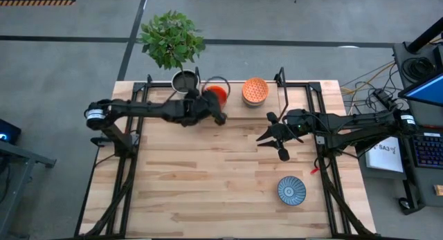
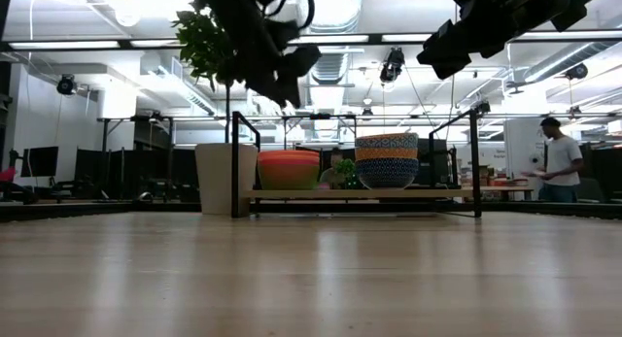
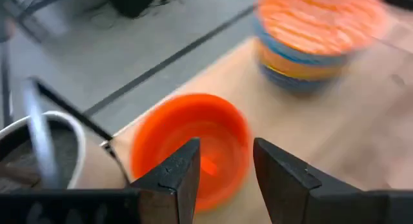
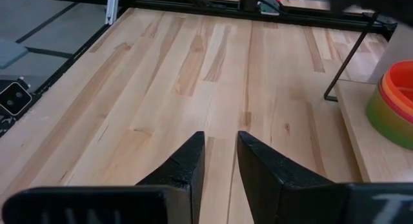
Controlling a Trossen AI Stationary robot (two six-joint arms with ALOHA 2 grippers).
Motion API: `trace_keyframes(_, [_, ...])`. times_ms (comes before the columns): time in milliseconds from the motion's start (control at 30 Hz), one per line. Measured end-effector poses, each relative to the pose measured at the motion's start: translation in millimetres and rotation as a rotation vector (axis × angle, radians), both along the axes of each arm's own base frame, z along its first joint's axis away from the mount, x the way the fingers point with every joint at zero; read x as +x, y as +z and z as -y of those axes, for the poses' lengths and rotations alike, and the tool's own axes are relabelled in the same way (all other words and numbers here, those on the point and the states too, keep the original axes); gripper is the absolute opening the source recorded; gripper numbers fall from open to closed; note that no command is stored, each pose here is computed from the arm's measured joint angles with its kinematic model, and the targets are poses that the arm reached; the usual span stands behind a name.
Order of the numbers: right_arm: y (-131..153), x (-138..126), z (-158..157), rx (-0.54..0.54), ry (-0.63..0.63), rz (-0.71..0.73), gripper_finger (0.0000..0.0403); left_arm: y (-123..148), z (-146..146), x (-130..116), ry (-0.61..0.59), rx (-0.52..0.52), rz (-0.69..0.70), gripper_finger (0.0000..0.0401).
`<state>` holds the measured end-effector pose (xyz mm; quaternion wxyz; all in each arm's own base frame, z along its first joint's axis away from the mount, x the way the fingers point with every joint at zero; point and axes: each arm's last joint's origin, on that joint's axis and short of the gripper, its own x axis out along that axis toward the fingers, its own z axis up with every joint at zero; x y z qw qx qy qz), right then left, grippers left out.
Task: Place and stack bowls onto a shelf
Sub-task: Stack the blue bowl on top of the orange bowl on the shelf
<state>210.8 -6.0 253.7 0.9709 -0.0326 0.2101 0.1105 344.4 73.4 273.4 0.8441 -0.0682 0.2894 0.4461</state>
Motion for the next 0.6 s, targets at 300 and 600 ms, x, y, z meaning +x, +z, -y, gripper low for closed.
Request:
trace_keyframes(300, [0,0,2,0.061,-0.120,-0.020,0.0063,-5,80,4,-0.588,-0.100,-0.168,0.0127])
trace_keyframes(600, [-7,-4,-20,0.319,-0.150,-0.164,0.0062,-10,121,-12,-0.827,-0.010,-0.231,0.0127])
